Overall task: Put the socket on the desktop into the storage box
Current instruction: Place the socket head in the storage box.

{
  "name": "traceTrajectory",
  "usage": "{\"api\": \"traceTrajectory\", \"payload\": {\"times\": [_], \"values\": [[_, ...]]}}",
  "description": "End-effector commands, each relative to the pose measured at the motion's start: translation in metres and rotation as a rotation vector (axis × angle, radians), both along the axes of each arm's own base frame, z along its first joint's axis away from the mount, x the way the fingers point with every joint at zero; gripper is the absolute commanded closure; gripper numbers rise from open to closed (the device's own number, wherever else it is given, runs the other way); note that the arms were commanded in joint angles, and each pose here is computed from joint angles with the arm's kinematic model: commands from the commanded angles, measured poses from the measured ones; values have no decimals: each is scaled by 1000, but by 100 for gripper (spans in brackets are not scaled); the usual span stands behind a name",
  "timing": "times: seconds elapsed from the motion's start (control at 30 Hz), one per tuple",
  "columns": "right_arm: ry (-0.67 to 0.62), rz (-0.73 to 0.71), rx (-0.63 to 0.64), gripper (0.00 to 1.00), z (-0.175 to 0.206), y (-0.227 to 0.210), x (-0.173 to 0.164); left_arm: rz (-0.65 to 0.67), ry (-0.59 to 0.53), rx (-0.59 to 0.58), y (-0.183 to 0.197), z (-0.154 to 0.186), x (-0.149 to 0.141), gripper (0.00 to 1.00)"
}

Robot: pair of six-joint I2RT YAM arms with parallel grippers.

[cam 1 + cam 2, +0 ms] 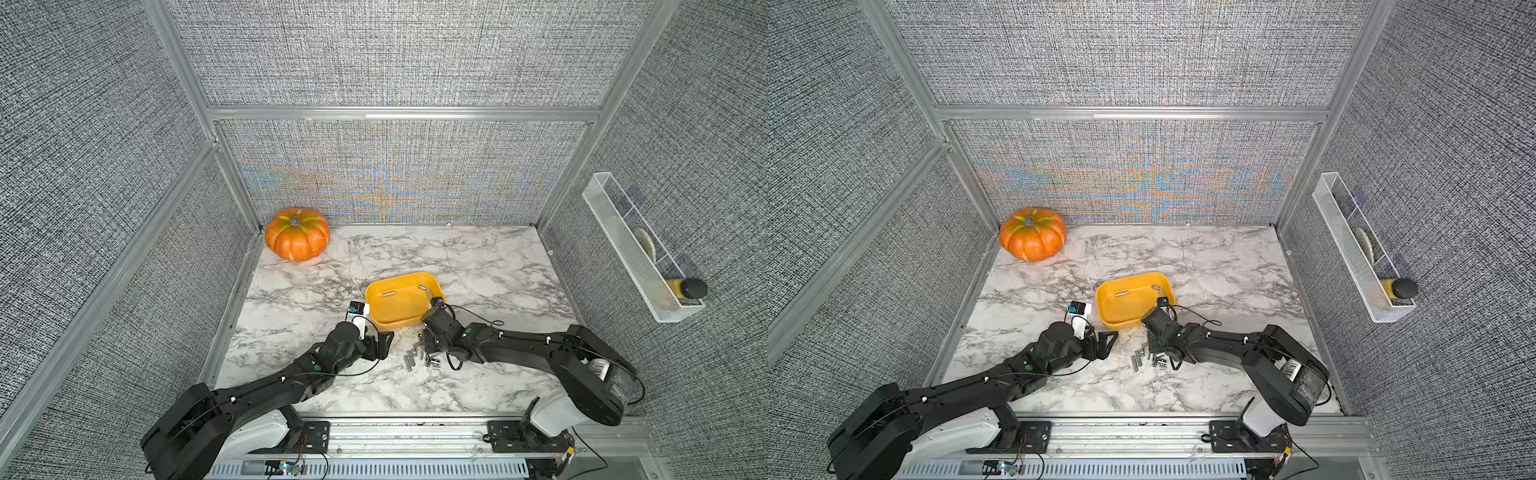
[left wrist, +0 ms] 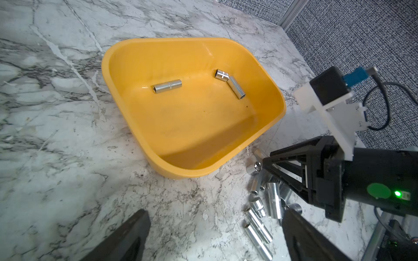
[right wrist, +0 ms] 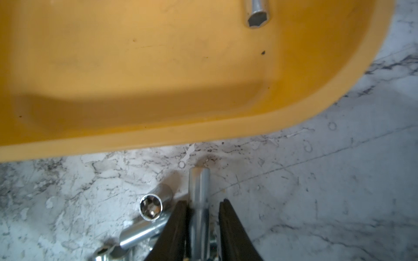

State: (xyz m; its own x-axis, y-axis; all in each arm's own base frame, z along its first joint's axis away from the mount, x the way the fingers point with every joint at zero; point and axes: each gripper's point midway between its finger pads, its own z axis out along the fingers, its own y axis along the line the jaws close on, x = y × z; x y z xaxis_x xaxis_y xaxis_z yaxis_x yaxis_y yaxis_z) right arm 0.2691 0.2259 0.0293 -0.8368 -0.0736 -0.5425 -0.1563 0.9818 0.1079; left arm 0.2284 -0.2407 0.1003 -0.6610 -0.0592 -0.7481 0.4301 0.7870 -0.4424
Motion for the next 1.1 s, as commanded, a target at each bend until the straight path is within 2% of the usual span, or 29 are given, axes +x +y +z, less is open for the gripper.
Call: {"api": "traceTrajectory", "payload": {"times": [0.0,0.3,0.43,0.67,0.77,0.9,0.97,1.07], "values": [[5,-20,-22,71,-3,-5,1,0,-15,-22,-3,6,2,4],[-3,-37,-36,77,-3,-12,3,2,-17,-19,-3,6,3,4],[-11,-34,-44,84,-1,-14,4,4,-15,-15,-2,4,3,4],[-47,-29,-78,91,19,-22,5,8,-15,-8,-2,4,4,4],[-71,-35,-146,93,34,-41,1,19,-19,-6,0,4,5,4],[-149,-133,-255,94,73,-86,1,46,-22,10,5,3,7,4],[-207,-146,-228,94,97,-93,5,48,-24,5,5,5,7,4],[-346,-120,-79,95,141,-84,18,44,-25,-2,5,6,7,4]]}}
